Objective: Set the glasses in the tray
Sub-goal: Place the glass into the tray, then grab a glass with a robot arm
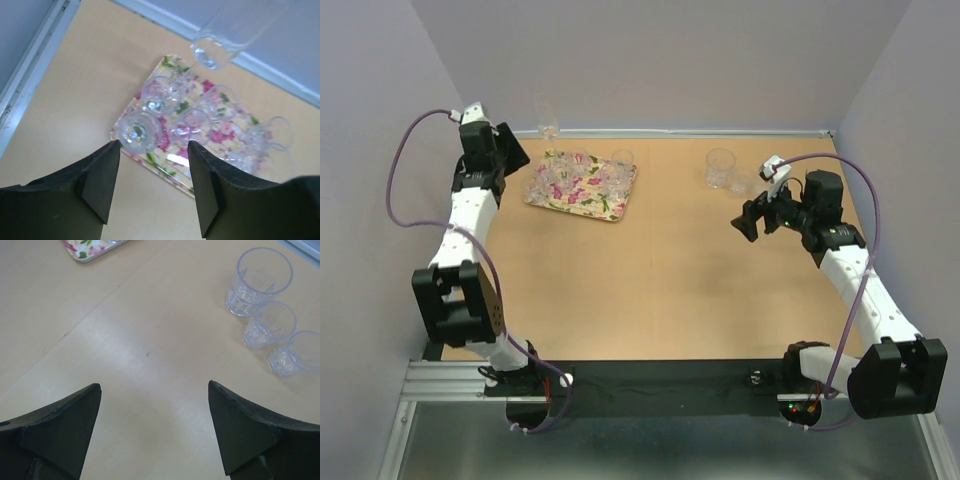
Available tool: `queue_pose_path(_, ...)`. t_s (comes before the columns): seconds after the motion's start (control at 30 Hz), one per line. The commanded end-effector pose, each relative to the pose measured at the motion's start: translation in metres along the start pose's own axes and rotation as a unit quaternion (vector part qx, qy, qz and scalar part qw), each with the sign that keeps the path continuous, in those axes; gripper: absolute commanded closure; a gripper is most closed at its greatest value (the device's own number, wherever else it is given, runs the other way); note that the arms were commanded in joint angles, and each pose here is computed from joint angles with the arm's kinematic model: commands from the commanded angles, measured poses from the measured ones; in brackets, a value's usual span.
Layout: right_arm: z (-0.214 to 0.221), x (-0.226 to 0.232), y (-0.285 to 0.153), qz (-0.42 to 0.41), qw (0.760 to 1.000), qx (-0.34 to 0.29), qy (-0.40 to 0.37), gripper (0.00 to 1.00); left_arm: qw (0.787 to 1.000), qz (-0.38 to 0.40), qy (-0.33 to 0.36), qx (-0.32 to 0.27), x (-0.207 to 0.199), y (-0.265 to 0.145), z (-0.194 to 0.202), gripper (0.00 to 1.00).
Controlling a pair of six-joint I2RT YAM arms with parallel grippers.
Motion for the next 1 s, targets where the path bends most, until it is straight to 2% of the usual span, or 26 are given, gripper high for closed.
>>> queue_pose_path(0.0, -0.007, -0.006, -0.005, 0.012, 1.000, -0.022, -0.012, 0.08, 0.996, 0.074, 0.011, -0.052, -0.019, -0.058, -0.019, 0.30)
queue_pose_path(0.1, -0.005, -0.012, -0.006, 0.021, 1.000, -0.020, -0.009, 0.08, 0.990, 0.106, 0.017, -0.089, -0.023, -0.104, -0.018, 0.25)
queue_pose_path(0.17, -0.002, -0.014, -0.006, 0.023, 1.000, -0.017, -0.005, 0.08, 0.990, 0.113, 0.018, -0.087, -0.016, -0.114, 0.000, 0.21)
queue_pose_path(0.2, -0.001, -0.017, -0.007, 0.029, 0.999, -0.016, -0.004, 0.08, 0.985, 0.136, 0.023, -0.102, -0.021, -0.133, 0.000, 0.20)
queue_pose_path(0.27, -0.001, -0.018, -0.007, 0.030, 0.999, -0.016, -0.002, 0.08, 0.983, 0.148, 0.025, -0.103, -0.016, -0.141, 0.017, 0.17)
queue_pose_path(0.3, 0.001, -0.025, -0.009, 0.042, 0.999, -0.013, 0.006, 0.08, 0.979, 0.163, 0.035, -0.120, -0.019, -0.156, 0.016, 0.16)
queue_pose_path(0.5, 0.004, -0.030, -0.008, 0.043, 0.999, -0.010, 0.029, 0.07, 0.969, 0.175, 0.055, -0.167, -0.009, -0.187, 0.031, 0.03)
queue_pose_path(0.73, 0.007, -0.036, -0.003, 0.049, 0.997, 0.002, 0.055, 0.04, 0.950, 0.208, 0.076, -0.221, -0.013, -0.215, 0.041, 0.01)
queue_pose_path(0.97, -0.001, -0.049, 0.005, 0.062, 0.994, 0.008, 0.091, 0.02, 0.945, 0.229, 0.090, -0.217, -0.022, -0.220, 0.051, 0.01)
Point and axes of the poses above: each gripper's point midway between its finger pads, its own y axis out along the fingers, its own x axis along the line the jaws close on, z = x × y, the point moved 2 cm from there along -y, back along the fingers, and after that the axes turned 3 degrees about -y, right-handed, at the moved point
